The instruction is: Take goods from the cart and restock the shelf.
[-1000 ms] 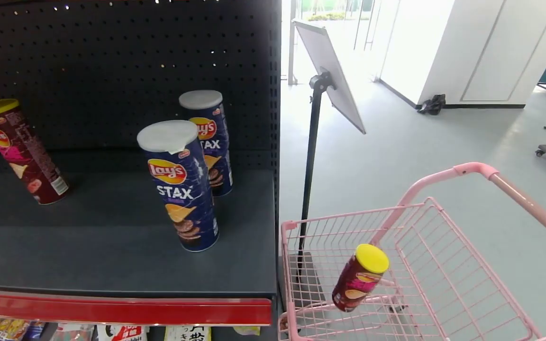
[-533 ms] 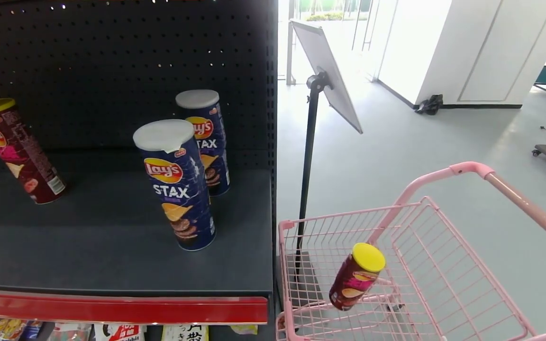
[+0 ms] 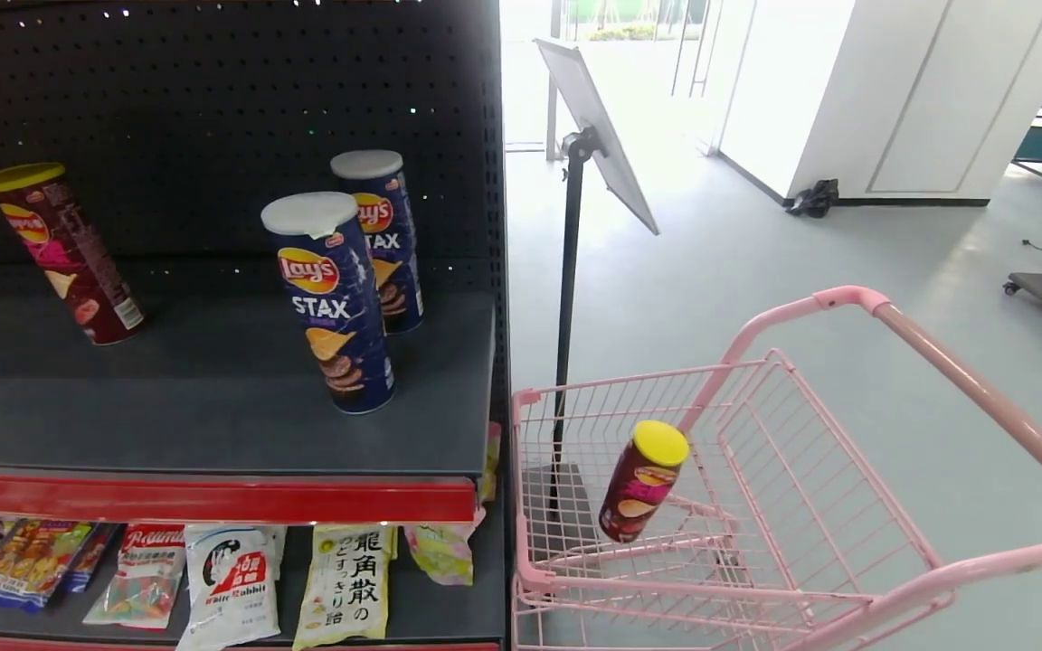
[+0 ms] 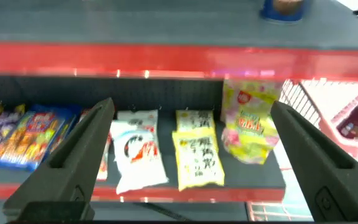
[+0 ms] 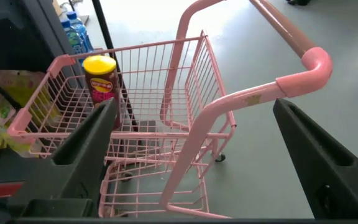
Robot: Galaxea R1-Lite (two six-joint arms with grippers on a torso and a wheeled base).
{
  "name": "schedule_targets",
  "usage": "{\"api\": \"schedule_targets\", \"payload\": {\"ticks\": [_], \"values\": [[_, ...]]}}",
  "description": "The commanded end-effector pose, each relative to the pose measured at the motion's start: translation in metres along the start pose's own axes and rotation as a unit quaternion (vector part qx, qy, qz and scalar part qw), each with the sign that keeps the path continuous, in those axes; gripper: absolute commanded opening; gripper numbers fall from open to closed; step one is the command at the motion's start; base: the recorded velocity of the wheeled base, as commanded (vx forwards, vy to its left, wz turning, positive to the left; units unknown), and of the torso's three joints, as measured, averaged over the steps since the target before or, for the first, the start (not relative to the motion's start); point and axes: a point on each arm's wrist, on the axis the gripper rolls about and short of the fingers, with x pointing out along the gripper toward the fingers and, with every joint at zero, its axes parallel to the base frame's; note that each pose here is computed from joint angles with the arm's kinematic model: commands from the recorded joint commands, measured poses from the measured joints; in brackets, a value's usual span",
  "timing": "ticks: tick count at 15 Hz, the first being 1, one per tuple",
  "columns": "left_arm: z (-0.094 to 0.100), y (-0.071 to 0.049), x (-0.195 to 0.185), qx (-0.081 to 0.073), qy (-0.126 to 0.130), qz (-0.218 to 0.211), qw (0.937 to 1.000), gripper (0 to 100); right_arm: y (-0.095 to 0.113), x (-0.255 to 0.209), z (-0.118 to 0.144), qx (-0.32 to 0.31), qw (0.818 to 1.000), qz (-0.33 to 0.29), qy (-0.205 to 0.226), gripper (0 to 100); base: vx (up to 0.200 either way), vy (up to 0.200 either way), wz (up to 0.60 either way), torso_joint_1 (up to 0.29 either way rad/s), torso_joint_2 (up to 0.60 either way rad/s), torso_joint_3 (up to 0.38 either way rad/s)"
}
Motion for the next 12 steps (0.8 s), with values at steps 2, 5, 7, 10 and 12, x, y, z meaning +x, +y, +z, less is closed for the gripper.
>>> {"api": "schedule_targets", "payload": {"ticks": [2,5,7,10,12], "values": [[0.0001,-0.0001,0.0001,0.0,0.0,0.002,1.0,100,0.0,0.0,0.0,0.0,1.0,0.0,0.0,100,0.0,0.0,0.0,0.0,0.0,0.0],[0.0001,0.0,0.0001,0.0,0.0,0.001,1.0,100,0.0,0.0,0.0,0.0,1.0,0.0,0.0,100,0.0,0.0,0.0,0.0,0.0,0.0],[-0.0001,-0.0001,0.0001,0.0,0.001,0.002,1.0,100,0.0,0.0,0.0,0.0,1.0,0.0,0.0,100,0.0,0.0,0.0,0.0,0.0,0.0],[-0.0001,0.0,0.0001,0.0,0.001,0.001,1.0,100,0.0,0.0,0.0,0.0,1.0,0.0,0.0,100,0.0,0.0,0.0,0.0,0.0,0.0],[0.0001,0.0,0.0001,0.0,0.0,0.001,1.0,100,0.0,0.0,0.0,0.0,1.0,0.0,0.0,100,0.0,0.0,0.0,0.0,0.0,0.0]]}}
